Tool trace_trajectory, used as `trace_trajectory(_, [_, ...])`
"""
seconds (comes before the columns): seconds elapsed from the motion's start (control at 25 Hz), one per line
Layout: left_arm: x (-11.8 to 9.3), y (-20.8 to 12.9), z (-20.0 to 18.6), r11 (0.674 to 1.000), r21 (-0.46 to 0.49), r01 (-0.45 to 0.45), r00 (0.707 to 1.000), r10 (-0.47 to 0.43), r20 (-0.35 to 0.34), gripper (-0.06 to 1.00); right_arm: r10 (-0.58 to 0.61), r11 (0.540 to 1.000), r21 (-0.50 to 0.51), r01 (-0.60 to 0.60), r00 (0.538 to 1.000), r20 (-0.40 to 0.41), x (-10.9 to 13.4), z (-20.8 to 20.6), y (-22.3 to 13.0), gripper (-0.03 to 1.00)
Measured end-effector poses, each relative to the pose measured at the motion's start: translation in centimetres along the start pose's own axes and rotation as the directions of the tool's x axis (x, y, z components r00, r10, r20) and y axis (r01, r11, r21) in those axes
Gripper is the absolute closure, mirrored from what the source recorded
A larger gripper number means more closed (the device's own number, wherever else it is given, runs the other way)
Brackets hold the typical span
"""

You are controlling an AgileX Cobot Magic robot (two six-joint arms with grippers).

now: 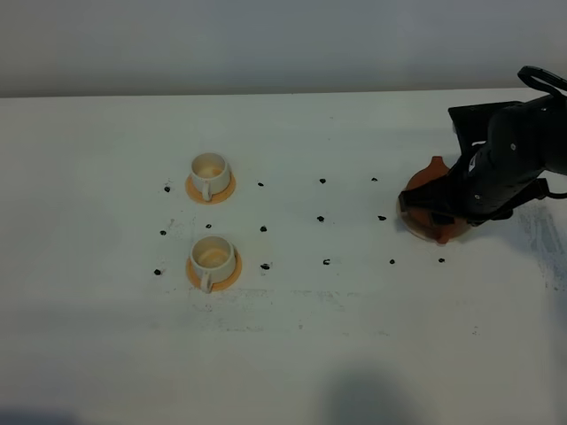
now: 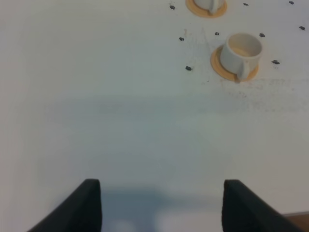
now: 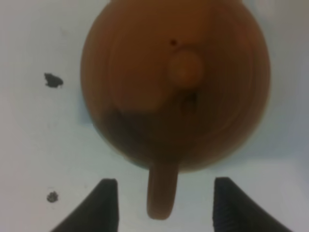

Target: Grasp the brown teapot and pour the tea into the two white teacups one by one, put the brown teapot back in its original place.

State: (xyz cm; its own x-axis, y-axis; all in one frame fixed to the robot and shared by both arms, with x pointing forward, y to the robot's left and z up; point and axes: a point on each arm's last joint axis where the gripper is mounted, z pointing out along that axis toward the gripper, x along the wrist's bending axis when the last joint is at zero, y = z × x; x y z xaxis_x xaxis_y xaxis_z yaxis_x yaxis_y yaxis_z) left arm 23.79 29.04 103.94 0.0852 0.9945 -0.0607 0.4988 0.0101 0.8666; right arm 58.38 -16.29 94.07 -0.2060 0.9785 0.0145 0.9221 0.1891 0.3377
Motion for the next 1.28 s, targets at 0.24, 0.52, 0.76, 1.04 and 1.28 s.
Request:
trace_trajectory(0.24, [0.0, 0.0, 0.0, 1.000, 0.000, 0.000, 1.000, 0.000, 0.000, 0.43, 0.003, 1.000, -0.002, -0.003, 1.000, 0.004, -0.5, 0.3, 0.1, 0.54])
trace_trajectory(0.52, [0.0, 0.0, 0.0, 1.000, 0.000, 0.000, 1.000, 0.000, 0.000, 0.43, 0.004, 1.000, 0.013, -0.004, 1.000, 0.005, -0.4, 1.4, 0.4, 0.54])
trace_trajectory(0.76, [0.0, 0.0, 0.0, 1.000, 0.000, 0.000, 1.000, 0.000, 0.000, 0.43, 0.001, 1.000, 0.013, -0.001, 1.000, 0.003, -0.4, 1.4, 0.5, 0.54])
trace_trajectory(1.04, [0.0, 0.0, 0.0, 1.000, 0.000, 0.000, 1.000, 0.000, 0.000, 0.43, 0.002, 0.999, 0.036, -0.001, 1.000, -0.007, -0.3, 2.0, 0.3, 0.54])
trace_trajectory(1.28, [0.0, 0.0, 0.0, 1.000, 0.000, 0.000, 1.000, 0.000, 0.000, 0.43, -0.020, 0.999, 0.041, 0.020, 1.000, -0.007, -0.4, 2.1, 0.3, 0.58])
